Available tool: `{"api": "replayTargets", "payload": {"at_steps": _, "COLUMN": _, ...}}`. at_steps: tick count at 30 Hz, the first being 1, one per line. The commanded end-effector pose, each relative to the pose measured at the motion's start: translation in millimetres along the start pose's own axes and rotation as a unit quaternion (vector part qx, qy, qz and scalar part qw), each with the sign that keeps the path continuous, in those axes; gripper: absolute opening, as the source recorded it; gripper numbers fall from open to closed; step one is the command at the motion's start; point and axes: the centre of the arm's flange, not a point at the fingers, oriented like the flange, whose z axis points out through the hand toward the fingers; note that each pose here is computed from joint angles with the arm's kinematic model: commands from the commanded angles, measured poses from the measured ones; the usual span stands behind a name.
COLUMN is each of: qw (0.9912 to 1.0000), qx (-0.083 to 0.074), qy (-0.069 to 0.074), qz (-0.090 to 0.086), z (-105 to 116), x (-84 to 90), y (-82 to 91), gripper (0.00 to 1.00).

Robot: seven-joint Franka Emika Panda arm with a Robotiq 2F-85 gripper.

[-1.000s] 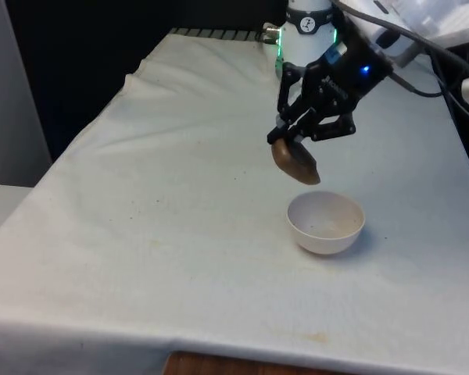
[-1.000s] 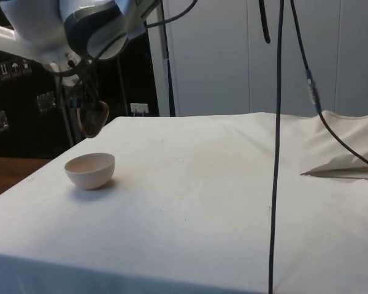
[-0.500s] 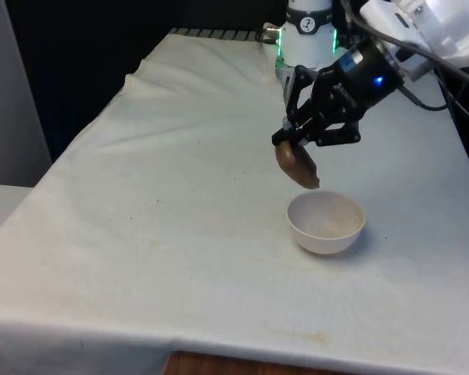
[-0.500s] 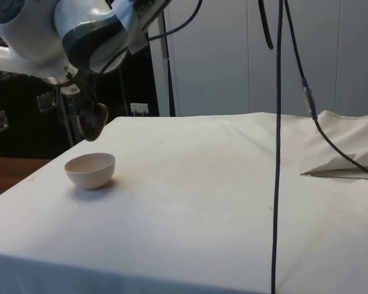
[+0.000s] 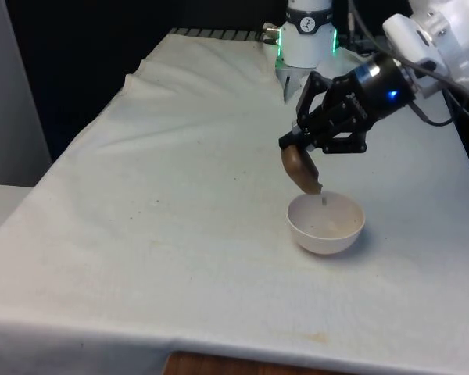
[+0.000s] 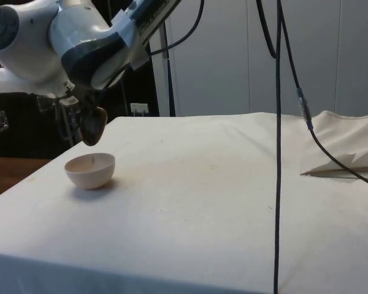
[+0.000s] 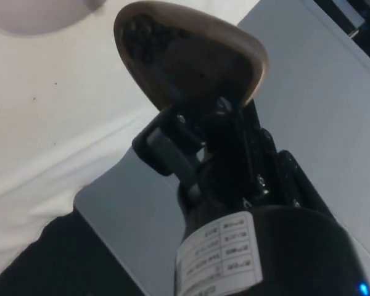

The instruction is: Pour the coffee beans from the cup into the bowl.

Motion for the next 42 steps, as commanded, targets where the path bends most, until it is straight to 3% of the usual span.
{"api": "replayTargets", "payload": {"at_steps": 1, "qw": 0.99996, "qx": -0.008, "qy": -0.003, "qz": -0.001, "z": -0.7, "x": 0.1, "y": -4.4, "gripper": 0.0}}
{"api": "replayTargets", "payload": {"at_steps": 7, "qw": 0.99944, "qx": -0.033, "qy": 0.0, "qz": -0.001, "z": -3.7, "x": -0.7, "y": -16.0, "gripper": 0.0}}
{"api": "replayTargets", "payload": {"at_steps": 8, "qw": 0.99956, "qx": -0.03, "qy": 0.002, "qz": 0.0, "z": -3.4, "x": -1.3, "y": -14.5, "gripper": 0.0}}
{"api": "replayTargets", "payload": {"at_steps": 14, "qw": 0.99818, "qx": -0.06, "qy": 0.002, "qz": 0.0, "z": -5.7, "x": -1.9, "y": -25.8, "gripper": 0.0}}
{"api": "replayTargets", "payload": {"at_steps": 16, "qw": 0.99774, "qx": -0.067, "qy": 0.002, "qz": 0.0, "z": -6.9, "x": -2.2, "y": -28.2, "gripper": 0.0}}
{"api": "replayTargets", "payload": {"at_steps": 17, "qw": 0.99796, "qx": -0.064, "qy": 0.006, "qz": 0.001, "z": -6.6, "x": -2.7, "y": -27.4, "gripper": 0.0}}
{"api": "replayTargets", "payload": {"at_steps": 19, "qw": 0.99695, "qx": -0.078, "qy": 0.003, "qz": 0.001, "z": -7.1, "x": -2.8, "y": -32.0, "gripper": 0.0}}
{"api": "replayTargets", "payload": {"at_steps": 25, "qw": 0.99511, "qx": -0.098, "qy": 0.008, "qz": 0.001, "z": -11.8, "x": -4.3, "y": -43.0, "gripper": 0.0}}
{"api": "replayTargets", "payload": {"at_steps": 26, "qw": 0.99563, "qx": -0.093, "qy": 0.012, "qz": 0.001, "z": -10.7, "x": -4.8, "y": -40.3, "gripper": 0.0}}
{"api": "replayTargets", "payload": {"at_steps": 28, "qw": 0.99399, "qx": -0.109, "qy": 0.011, "qz": 0.0, "z": -14.2, "x": -4.6, "y": -48.2, "gripper": 0.0}}
{"api": "replayTargets", "payload": {"at_steps": 33, "qw": 0.99182, "qx": -0.127, "qy": 0.015, "qz": 0.001, "z": -17.9, "x": -5.0, "y": -55.9, "gripper": 0.0}}
{"api": "replayTargets", "payload": {"at_steps": 34, "qw": 0.99195, "qx": -0.125, "qy": 0.02, "qz": 0.001, "z": -17.6, "x": -5.1, "y": -54.9, "gripper": 0.0}}
{"api": "replayTargets", "payload": {"at_steps": 35, "qw": 0.99088, "qx": -0.134, "qy": 0.018, "qz": 0.001, "z": -19.4, "x": -5.2, "y": -58.6, "gripper": 0.0}}
{"api": "replayTargets", "payload": {"at_steps": 42, "qw": 0.98689, "qx": -0.16, "qy": 0.022, "qz": 0.001, "z": -22.1, "x": -6.6, "y": -66.4, "gripper": 0.0}}
